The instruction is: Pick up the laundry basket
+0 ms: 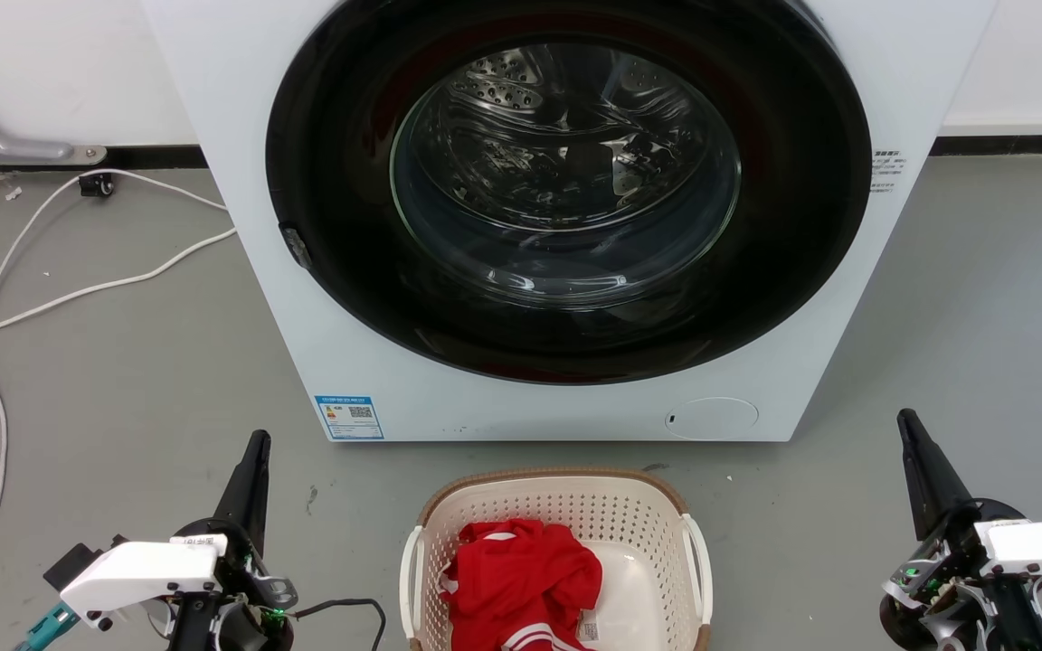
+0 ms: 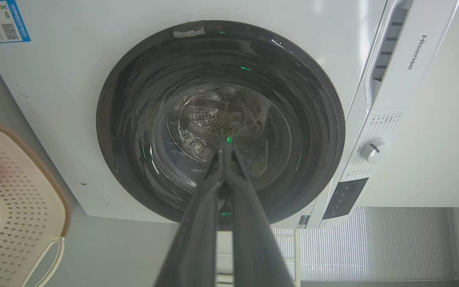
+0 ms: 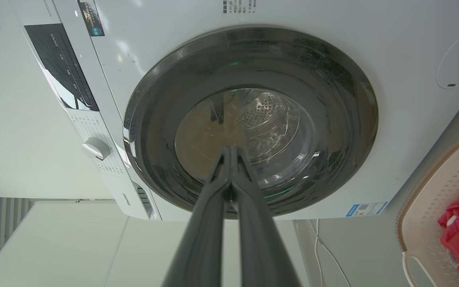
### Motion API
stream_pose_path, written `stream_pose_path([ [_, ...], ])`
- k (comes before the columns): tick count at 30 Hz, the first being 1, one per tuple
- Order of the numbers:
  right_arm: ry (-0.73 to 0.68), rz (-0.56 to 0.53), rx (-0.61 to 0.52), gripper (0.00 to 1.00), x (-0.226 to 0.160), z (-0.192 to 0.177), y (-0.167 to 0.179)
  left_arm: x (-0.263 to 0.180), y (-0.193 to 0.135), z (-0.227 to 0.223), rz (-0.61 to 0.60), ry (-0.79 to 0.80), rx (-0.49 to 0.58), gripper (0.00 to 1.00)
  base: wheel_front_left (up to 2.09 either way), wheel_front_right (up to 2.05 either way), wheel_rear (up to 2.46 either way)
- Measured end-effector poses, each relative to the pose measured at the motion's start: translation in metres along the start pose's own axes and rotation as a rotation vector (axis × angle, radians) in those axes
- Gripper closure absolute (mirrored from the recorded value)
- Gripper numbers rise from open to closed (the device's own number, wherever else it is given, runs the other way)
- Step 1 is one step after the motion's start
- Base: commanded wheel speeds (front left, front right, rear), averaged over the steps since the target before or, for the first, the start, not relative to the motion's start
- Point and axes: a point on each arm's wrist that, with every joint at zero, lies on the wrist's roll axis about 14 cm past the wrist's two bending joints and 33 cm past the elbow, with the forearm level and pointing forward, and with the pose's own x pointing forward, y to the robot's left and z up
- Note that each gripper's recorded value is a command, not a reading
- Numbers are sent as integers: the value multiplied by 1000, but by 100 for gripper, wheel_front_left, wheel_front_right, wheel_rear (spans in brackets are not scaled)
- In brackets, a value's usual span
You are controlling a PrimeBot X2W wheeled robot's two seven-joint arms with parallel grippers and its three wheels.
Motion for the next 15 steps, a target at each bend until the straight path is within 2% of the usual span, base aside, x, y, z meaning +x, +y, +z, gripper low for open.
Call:
stream_pose_path([
  [15,1,1,1,100,0,0,0,0,0,0,0,0,0,100,0,0,0],
])
